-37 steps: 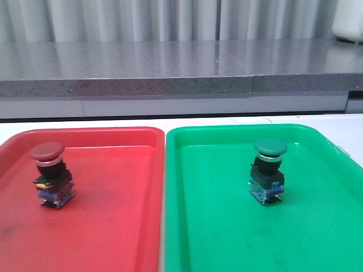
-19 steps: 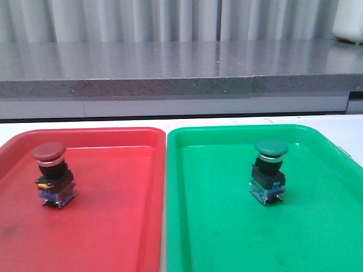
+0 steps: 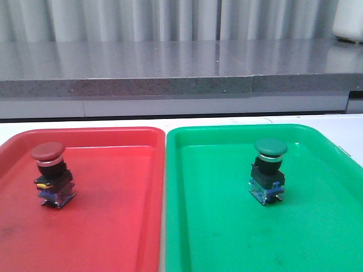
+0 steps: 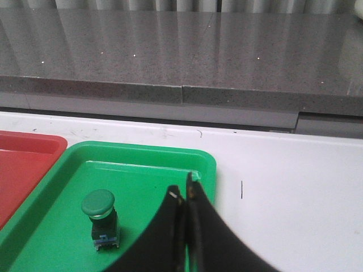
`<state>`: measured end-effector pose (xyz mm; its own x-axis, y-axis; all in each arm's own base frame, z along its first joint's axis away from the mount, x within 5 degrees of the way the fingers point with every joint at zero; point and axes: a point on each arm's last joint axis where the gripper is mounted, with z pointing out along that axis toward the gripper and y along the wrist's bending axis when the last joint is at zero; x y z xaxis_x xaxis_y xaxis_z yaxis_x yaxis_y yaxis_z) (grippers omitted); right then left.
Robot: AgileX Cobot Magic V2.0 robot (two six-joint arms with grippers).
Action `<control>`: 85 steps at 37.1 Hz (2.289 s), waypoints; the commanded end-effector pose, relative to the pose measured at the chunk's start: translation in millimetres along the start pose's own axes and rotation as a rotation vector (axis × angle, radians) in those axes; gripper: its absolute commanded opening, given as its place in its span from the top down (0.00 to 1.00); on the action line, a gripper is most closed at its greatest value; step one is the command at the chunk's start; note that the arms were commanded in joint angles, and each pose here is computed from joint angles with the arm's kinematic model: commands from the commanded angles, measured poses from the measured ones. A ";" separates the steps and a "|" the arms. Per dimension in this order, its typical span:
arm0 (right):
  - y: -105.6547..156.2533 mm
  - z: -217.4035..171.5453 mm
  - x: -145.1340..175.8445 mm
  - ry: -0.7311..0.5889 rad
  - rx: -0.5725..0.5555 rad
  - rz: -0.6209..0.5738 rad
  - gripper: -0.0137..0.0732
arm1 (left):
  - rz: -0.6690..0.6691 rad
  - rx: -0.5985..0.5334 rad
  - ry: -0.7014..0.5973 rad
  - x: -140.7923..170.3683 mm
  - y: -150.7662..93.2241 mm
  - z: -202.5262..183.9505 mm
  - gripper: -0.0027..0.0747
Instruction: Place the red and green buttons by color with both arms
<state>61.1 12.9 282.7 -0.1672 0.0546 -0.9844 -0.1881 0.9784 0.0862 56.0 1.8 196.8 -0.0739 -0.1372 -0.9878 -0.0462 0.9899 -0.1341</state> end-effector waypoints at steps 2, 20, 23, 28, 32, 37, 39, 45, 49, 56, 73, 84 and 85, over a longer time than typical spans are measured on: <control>0.6 -1.7 -15.1 -0.097 0.002 -0.017 0.97 | -0.008 0.013 -0.117 -3.8 -0.2 -0.5 0.99; 0.6 -1.7 -15.1 -0.097 0.002 -0.017 0.97 | -0.008 0.013 -0.117 -3.8 -0.2 -0.5 0.99; 0.6 -1.7 -15.1 -0.097 0.002 -0.017 0.97 | -0.008 0.013 -0.117 -3.8 -0.2 -0.5 0.99; 0.6 -1.7 -15.1 -0.097 0.002 -0.017 0.97 | -0.008 0.013 -0.117 -3.8 -0.2 -0.5 0.99; 0.6 -1.7 -15.1 -0.097 0.002 -0.017 0.97 | -0.008 0.013 -0.117 -3.8 -0.2 -0.5 0.99; -0.4 -1.6 -13.7 -0.098 0.013 -0.058 0.97 | -0.008 0.013 -0.117 -3.8 -0.2 -0.5 0.99; -1.7 -1.0 -10.1 -0.100 0.026 -0.098 0.97 | -0.008 0.013 -0.117 -3.8 -0.2 -0.5 0.99; -5.6 -0.2 15.8 -0.142 0.054 -0.116 0.97 | -0.008 0.013 -0.117 -3.8 -0.2 -0.5 0.99; -9.5 0.0 38.3 -0.150 0.093 -0.089 0.97 | -0.008 0.013 -0.117 -3.8 -0.2 -0.5 0.99; -15.7 2.2 77.4 -0.126 0.153 -0.050 0.97 | -0.008 0.013 -0.117 -3.8 -0.2 -0.5 0.99; -17.3 5.8 89.2 -0.091 0.159 -0.047 0.97 | -0.008 0.013 -0.115 -3.7 -0.2 -0.3 0.99; -17.3 5.8 89.2 -0.091 0.159 -0.047 0.97 | -0.008 0.013 -0.115 -3.7 -0.2 -0.3 0.99; -17.3 5.8 89.2 -0.091 0.159 -0.047 0.97 | -0.008 0.013 -0.115 -3.7 -0.2 -0.3 0.99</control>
<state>55.2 2.4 181.8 -0.1810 0.0212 -0.9833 -0.0402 0.9988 0.0289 56.2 1.9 200.2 -0.0365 -0.1346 -0.9902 -0.0422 0.9902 -0.1330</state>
